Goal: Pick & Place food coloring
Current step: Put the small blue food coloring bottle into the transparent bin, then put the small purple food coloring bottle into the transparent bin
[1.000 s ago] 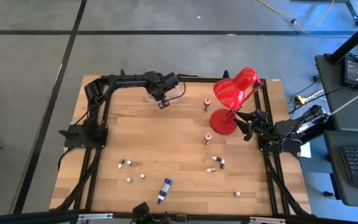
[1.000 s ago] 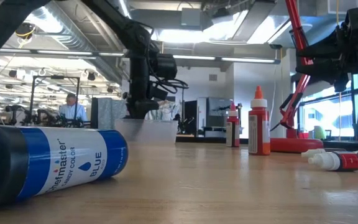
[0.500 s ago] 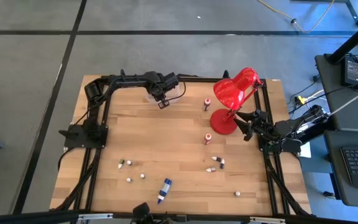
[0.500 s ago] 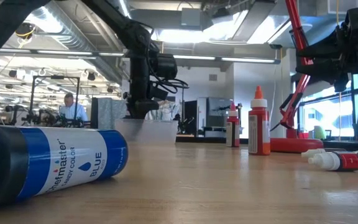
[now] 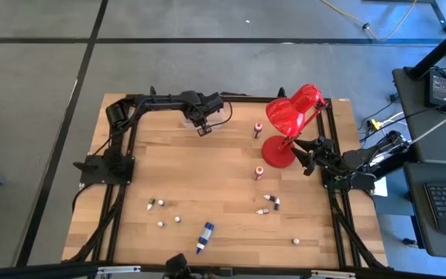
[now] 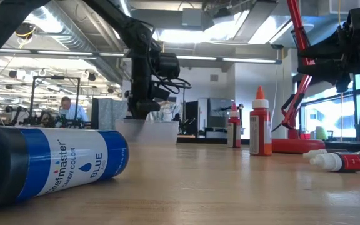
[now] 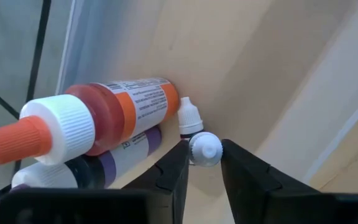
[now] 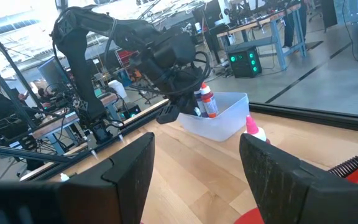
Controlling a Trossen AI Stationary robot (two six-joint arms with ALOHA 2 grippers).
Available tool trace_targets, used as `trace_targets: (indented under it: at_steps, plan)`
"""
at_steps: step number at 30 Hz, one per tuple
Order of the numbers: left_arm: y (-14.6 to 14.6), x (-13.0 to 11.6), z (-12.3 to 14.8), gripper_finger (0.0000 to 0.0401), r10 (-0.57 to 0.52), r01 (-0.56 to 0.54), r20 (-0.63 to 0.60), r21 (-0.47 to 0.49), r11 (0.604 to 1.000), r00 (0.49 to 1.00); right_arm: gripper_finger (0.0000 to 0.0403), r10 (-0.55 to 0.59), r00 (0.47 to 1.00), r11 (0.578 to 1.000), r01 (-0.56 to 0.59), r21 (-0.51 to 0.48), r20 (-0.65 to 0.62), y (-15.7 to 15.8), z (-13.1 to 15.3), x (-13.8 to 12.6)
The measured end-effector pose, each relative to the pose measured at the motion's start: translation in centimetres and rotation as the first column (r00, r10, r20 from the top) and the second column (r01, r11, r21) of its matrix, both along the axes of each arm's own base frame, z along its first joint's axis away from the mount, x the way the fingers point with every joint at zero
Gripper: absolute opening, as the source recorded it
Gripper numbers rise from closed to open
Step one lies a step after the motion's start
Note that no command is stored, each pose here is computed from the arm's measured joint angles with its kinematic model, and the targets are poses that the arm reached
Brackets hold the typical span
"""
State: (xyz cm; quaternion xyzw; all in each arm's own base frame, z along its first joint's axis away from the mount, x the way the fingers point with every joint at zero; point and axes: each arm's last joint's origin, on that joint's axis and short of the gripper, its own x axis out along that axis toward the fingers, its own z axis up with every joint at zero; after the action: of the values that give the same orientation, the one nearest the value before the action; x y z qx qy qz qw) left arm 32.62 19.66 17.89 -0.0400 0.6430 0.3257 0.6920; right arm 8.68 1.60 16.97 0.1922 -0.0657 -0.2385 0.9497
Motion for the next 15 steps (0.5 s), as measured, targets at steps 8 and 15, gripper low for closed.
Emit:
trace_targets:
  at_steps: [8,15]
  plan:
    - [-0.4,0.2,0.2,0.0126,-0.005,0.005,0.002,-0.001,1.0,1.0,0.0237,0.0,1.0,1.0,0.0,0.0,0.0,0.0,0.0,0.0]
    - [-1.8,1.2,5.6,0.0129,-0.037,0.031,0.123,0.049,0.998,0.992,0.0237,0.0,1.0,1.0,-0.001,0.003,0.002,0.0,0.0,0.0]
